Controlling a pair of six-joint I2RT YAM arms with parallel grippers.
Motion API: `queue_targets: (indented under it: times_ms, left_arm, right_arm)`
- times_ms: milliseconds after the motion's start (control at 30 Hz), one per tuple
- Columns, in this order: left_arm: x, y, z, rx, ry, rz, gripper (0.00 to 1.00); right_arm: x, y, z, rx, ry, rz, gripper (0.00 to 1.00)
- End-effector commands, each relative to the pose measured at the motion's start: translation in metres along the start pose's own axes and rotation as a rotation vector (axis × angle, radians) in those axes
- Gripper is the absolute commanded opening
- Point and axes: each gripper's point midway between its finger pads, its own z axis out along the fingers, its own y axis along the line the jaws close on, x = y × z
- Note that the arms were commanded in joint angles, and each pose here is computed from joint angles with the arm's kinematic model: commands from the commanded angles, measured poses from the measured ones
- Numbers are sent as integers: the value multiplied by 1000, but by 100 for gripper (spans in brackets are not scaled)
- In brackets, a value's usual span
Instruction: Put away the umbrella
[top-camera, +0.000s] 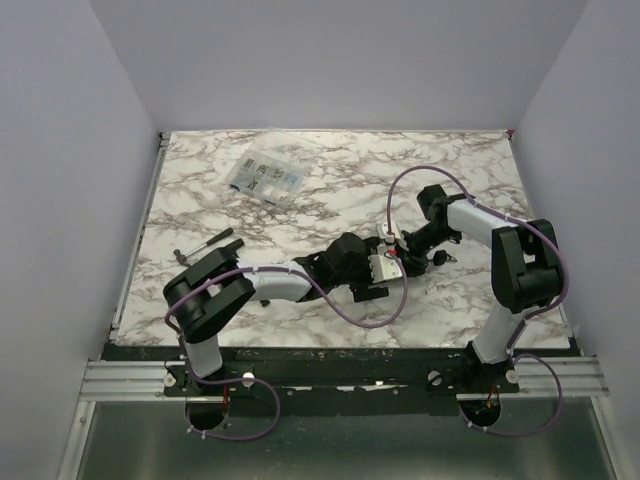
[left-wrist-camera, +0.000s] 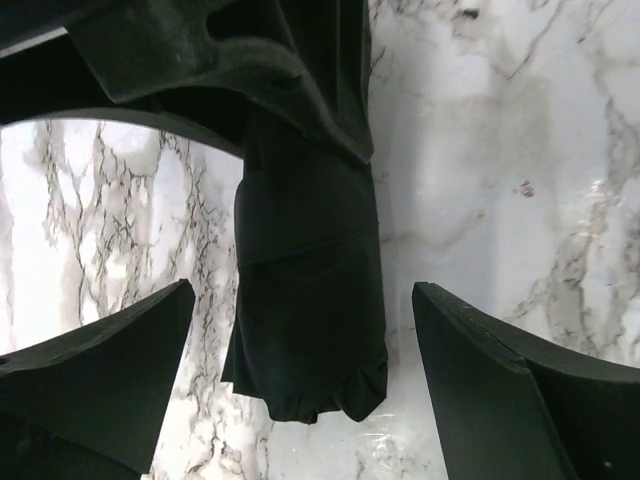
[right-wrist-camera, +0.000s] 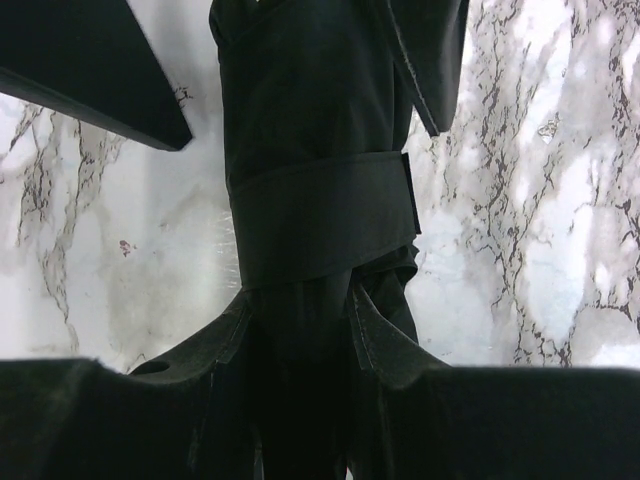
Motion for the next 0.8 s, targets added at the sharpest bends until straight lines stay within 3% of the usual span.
queue_targets:
  times_ms: [0,200,400,500,600,767]
  left_arm:
    - [17,-1,12,20,90,22,85]
    - [43,-27,21,128,178,-65,52]
    - [66,-52,19,219,252,-200,7]
    - [84,-60,12,266,321,-309,0]
    - [108,-70,-1,296,411,-441,0]
    - [151,-85,-21,315,562,-658,0]
  right_arm:
    - [64,75,22,-251,222,268,2]
    - [64,72,22,-242,221,272,2]
    - [59,63,22,-197,207,279,8]
    - [42,46,16,-140,138,303,27]
    - [16,15,0,-52,24,324,50]
    - [-13,-21,-40,61,-109,294,59]
